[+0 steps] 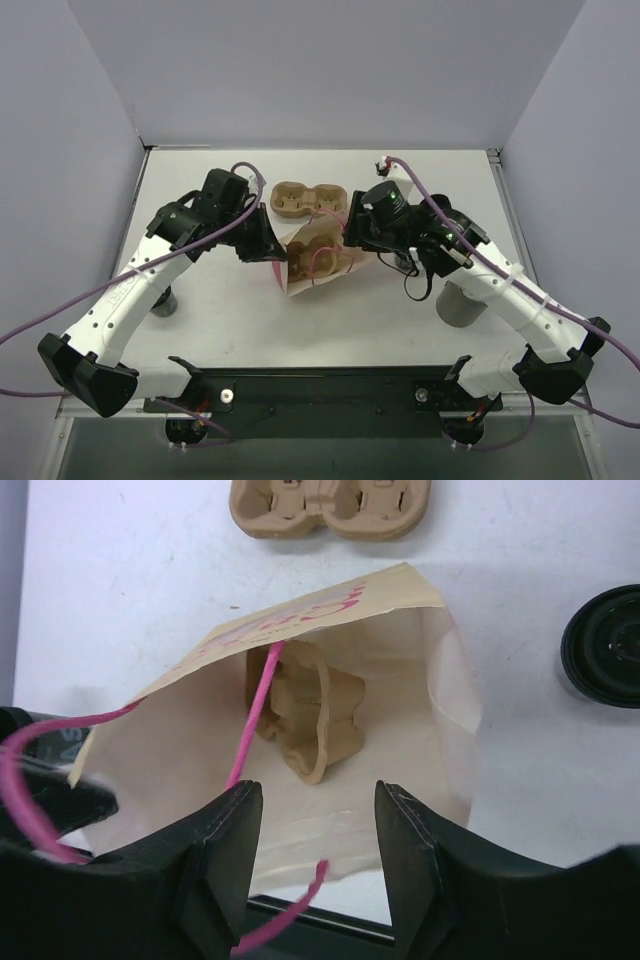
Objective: Pack the takeout coffee
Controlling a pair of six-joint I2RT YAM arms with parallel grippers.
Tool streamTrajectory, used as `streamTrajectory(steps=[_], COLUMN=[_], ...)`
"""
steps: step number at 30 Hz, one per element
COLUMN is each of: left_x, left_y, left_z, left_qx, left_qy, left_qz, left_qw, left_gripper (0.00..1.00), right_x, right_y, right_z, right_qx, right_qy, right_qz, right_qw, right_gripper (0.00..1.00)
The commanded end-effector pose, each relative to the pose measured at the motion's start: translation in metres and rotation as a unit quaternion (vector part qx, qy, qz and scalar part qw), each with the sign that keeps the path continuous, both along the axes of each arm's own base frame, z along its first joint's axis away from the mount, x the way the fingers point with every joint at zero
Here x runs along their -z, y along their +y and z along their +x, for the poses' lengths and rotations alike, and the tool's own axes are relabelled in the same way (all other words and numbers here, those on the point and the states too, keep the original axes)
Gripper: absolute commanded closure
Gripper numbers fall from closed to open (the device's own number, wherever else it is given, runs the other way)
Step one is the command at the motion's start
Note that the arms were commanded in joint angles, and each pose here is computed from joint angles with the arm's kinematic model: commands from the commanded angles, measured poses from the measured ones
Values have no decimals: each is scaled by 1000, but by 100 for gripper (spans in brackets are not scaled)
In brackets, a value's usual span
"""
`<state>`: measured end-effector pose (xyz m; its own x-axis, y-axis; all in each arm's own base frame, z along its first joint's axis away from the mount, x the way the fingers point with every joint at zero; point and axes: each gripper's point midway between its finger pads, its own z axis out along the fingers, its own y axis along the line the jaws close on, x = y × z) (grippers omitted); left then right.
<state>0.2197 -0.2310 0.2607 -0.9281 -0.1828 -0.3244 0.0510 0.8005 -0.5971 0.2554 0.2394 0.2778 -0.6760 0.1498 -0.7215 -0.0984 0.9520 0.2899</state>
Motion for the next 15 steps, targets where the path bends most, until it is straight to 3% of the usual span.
streamTrajectory(steps=[1,3,8,15], left_x=[-27,-32,-39,-50], left_y=[3,5,8,24], left_z=[5,11,27,40], left_qx=[-3,-5,-12,-30], left_qy=[-7,-19,-56,-95], left_qz=[-32,-28,-11,35], left_qw=[999,999,998,994], left_gripper=[96,92,66,57], right_x=[-31,-35,-31,-41], right_y=[-29,-40,-63,-74], right_z=[-18,-18,0,39], right_qx=[24,38,60,54], right_qy=[19,15,15,23], right_qz=[-10,-27,-76,-85], right_qw=[999,999,995,995], right_gripper=[51,50,47,43])
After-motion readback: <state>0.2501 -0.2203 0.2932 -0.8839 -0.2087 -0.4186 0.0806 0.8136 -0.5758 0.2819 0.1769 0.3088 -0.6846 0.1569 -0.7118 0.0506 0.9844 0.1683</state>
